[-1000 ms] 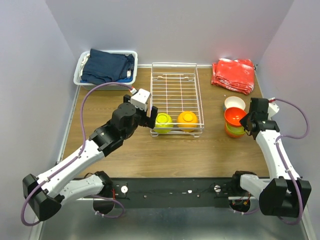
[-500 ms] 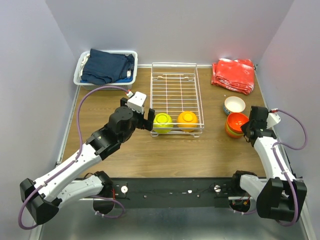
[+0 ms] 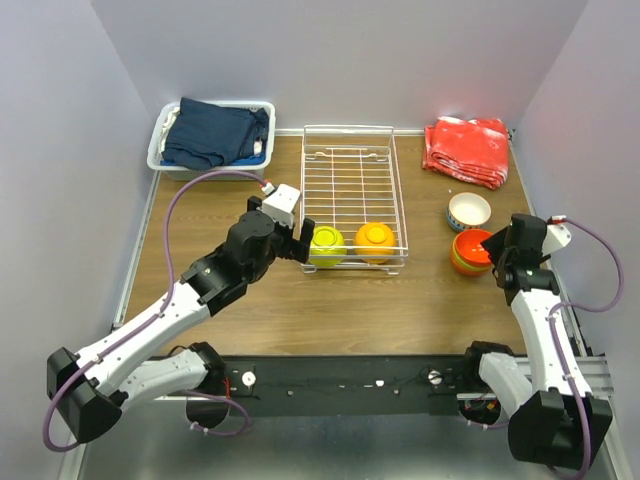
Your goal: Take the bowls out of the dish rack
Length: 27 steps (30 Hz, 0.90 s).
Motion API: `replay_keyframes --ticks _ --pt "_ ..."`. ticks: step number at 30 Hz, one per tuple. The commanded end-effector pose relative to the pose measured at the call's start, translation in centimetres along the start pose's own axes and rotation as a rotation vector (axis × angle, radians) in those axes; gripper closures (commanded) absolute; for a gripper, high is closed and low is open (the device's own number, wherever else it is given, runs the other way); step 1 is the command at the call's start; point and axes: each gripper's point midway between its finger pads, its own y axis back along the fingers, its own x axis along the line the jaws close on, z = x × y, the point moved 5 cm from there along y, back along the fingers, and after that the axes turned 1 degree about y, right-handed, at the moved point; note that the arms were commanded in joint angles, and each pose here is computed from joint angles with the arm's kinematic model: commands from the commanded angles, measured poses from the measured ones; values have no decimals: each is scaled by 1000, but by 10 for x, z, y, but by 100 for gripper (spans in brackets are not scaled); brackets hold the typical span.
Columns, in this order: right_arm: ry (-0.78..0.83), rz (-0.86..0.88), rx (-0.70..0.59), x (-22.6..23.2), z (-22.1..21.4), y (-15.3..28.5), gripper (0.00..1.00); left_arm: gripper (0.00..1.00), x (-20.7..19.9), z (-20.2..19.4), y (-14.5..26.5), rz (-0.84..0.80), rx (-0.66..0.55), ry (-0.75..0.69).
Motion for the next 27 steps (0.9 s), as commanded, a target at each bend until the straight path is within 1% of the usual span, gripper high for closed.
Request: replay_keyframes --ticks 1,2,3,5,6,10,11,13,14,15,18,21,23,27 --pt "0 93 -40 12 19 20 24 1 -8 -7 -9 -49 46 -8" --pt "-1 142 -34 17 20 26 16 1 -13 -5 -15 -63 66 -9" --pt "24 176 -33 20 20 29 11 1 -15 -7 -17 -69 99 -8" --pt "34 277 -24 30 20 38 3 1 -23 0 -27 -86 135 12" --pt "48 306 -20 32 19 41 2 1 -24 -3 -30 -87 172 10" --pt "70 433 -1 43 16 54 0 1 -29 1 -46 -58 252 7" --pt "81 471 20 46 13 57 0 1 -31 4 -56 -48 272 -1" --pt "100 509 21 48 12 62 0 2 -27 -1 -61 7 333 -27" --pt "108 523 25 48 11 64 0 3 -28 0 -71 22 357 -37" --pt "121 546 32 49 9 66 0 5 -26 -5 -71 38 404 -56" --pt "149 578 27 50 7 71 0 11 -30 -10 -82 49 482 -70" --pt "171 603 16 53 6 75 0 15 -35 -13 -94 52 536 -76" --pt "183 620 18 55 4 78 0 16 -45 -11 -103 19 543 -69" --pt "206 646 31 58 0 81 0 16 -66 -4 -119 -52 509 -59"
